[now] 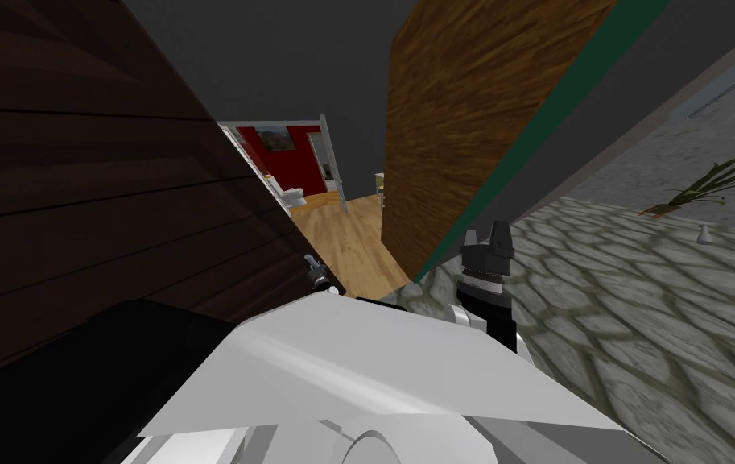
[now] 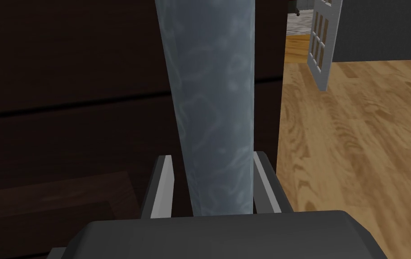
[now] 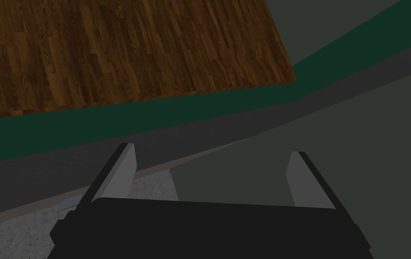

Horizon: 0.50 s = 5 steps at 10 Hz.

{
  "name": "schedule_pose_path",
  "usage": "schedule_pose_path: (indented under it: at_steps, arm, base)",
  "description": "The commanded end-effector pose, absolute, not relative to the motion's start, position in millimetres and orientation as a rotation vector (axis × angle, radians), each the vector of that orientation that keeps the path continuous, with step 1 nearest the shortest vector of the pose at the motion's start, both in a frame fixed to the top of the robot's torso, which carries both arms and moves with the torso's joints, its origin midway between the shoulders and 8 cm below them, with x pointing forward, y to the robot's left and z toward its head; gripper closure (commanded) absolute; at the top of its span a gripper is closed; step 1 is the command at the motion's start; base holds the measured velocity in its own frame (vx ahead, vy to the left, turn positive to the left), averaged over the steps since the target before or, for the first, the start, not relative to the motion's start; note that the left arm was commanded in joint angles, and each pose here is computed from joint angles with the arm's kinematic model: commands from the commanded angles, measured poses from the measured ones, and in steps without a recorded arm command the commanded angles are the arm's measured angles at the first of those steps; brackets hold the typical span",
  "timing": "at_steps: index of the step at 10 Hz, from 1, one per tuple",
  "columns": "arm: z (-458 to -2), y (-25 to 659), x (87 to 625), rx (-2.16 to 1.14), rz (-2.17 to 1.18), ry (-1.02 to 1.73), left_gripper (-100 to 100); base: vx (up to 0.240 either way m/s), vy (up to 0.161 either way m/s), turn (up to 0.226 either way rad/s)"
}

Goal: Push the door open

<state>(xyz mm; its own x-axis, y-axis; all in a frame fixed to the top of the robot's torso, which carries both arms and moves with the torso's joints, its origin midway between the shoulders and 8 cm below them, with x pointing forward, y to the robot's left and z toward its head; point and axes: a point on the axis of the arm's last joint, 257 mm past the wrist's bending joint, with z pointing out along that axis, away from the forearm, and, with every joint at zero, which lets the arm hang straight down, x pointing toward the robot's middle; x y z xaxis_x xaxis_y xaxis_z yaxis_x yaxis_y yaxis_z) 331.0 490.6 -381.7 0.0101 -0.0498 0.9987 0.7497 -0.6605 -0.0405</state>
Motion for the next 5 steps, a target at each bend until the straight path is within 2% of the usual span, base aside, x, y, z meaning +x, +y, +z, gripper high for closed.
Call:
schedule_pose_path:
  at_steps: [1,5]
  arm:
    - [-377.0,511.7,312.0,-1.633,-1.684,-0.758,100]
    - [-377.7,528.0,288.4,-1.590,-1.638,-0.816,100]
  base:
    - [0.084,0.034,-0.085]
    - [0.098,0.050,-0.063]
